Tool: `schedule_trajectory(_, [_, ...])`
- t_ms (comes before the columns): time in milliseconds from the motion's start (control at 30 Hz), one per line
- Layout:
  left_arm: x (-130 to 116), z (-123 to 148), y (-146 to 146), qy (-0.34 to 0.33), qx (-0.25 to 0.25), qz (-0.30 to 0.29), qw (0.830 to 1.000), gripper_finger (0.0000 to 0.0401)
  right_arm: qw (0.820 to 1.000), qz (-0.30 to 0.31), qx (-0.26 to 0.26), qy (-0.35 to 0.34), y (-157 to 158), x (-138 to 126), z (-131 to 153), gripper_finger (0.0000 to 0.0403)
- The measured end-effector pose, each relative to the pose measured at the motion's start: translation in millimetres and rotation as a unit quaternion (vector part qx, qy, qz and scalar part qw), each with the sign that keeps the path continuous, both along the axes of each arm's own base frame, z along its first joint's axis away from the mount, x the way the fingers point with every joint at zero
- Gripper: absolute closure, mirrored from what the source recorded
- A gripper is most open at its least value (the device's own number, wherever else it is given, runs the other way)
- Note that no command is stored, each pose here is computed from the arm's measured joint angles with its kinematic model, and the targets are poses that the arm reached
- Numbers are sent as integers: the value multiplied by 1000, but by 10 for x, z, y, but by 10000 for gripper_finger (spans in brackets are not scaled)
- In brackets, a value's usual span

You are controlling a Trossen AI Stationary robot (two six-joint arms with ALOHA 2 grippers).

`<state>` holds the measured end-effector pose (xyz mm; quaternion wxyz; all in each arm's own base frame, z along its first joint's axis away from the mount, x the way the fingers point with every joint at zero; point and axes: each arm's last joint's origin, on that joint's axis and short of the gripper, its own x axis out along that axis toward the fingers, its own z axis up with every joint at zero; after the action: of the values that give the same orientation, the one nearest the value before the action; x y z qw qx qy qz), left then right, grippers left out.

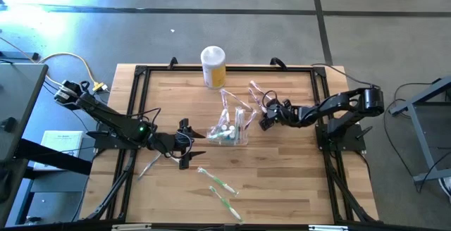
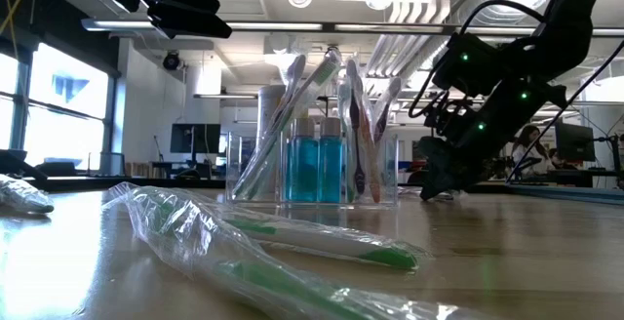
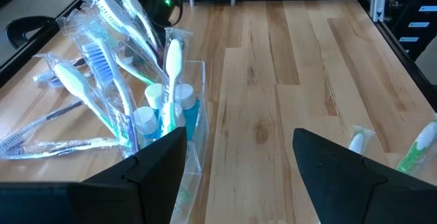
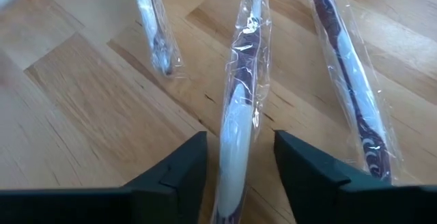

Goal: Pick & Place toothbrushing station
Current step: Put the purple toothbrush into the transparent organizer

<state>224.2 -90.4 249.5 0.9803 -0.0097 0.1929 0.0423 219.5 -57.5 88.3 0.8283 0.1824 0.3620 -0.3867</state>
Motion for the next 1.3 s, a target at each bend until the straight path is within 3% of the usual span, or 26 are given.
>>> schedule_trajectory(300, [-10,-23,5,11,-6,5,1000,139,1000,-15,-9,12,-3,-23,-12,385])
schedule_trajectory(900, [-11,-24,5,11,-10,6,1000,139,998,6,-59,34,167,-83,108,385])
schedule_trajectory(1300, [-2,-4,1,0,-21,9,1000,139,991,6,-131,-40,451,-272,637,385])
